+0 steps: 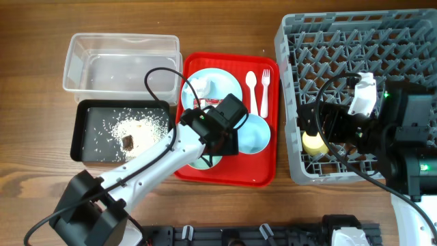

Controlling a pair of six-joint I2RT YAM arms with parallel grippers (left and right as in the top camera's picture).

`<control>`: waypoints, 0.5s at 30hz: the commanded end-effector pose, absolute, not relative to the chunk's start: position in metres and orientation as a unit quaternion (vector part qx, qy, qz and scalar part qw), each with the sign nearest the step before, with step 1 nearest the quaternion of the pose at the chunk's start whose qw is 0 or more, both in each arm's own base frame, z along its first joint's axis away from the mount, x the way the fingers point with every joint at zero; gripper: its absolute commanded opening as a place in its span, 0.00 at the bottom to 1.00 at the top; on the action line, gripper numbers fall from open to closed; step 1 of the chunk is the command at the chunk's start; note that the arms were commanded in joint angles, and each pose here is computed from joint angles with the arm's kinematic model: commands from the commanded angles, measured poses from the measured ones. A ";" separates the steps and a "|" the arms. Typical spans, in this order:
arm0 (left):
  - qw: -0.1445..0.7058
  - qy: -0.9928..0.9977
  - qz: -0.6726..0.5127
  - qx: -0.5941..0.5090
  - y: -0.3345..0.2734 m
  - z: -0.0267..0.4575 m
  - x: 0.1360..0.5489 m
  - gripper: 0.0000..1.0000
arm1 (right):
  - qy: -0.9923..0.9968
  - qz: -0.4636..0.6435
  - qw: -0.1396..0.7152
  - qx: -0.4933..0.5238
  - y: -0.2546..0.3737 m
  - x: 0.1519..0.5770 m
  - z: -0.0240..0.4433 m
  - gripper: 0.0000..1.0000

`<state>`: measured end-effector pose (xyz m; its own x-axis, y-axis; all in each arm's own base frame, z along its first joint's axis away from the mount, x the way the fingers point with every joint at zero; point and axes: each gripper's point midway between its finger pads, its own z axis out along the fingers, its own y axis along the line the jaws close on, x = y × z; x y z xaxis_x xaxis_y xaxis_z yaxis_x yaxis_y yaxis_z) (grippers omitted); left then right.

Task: Sort waste into correct bins and load items into the dishwasher rack
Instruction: 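Set the empty green bowl back on the red tray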

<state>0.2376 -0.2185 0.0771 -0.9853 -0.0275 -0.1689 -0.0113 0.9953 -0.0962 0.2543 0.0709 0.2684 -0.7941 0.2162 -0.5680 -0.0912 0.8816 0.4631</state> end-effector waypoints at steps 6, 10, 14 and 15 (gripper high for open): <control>0.274 0.960 -0.038 -0.039 -0.178 0.117 0.370 0.92 | 0.912 0.246 0.325 0.032 0.072 0.255 0.274 0.98; 0.276 0.959 -0.054 -0.004 -0.182 0.090 0.399 0.87 | 0.912 0.246 0.326 0.032 0.072 0.255 0.275 0.98; 0.277 0.960 -0.041 0.028 -0.190 0.052 0.417 0.85 | 0.913 0.244 0.324 0.033 0.071 0.256 0.273 0.98; 0.275 0.960 -0.040 0.028 -0.191 0.043 0.419 0.82 | 0.914 0.244 0.323 0.034 0.071 0.257 0.273 0.98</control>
<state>0.4124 -0.1862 0.0712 -0.8368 -0.0507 -0.5451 0.0100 0.9941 -0.1078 0.2544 0.0709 0.2684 -0.7939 0.2163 -0.5683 -0.0911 0.8818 0.4628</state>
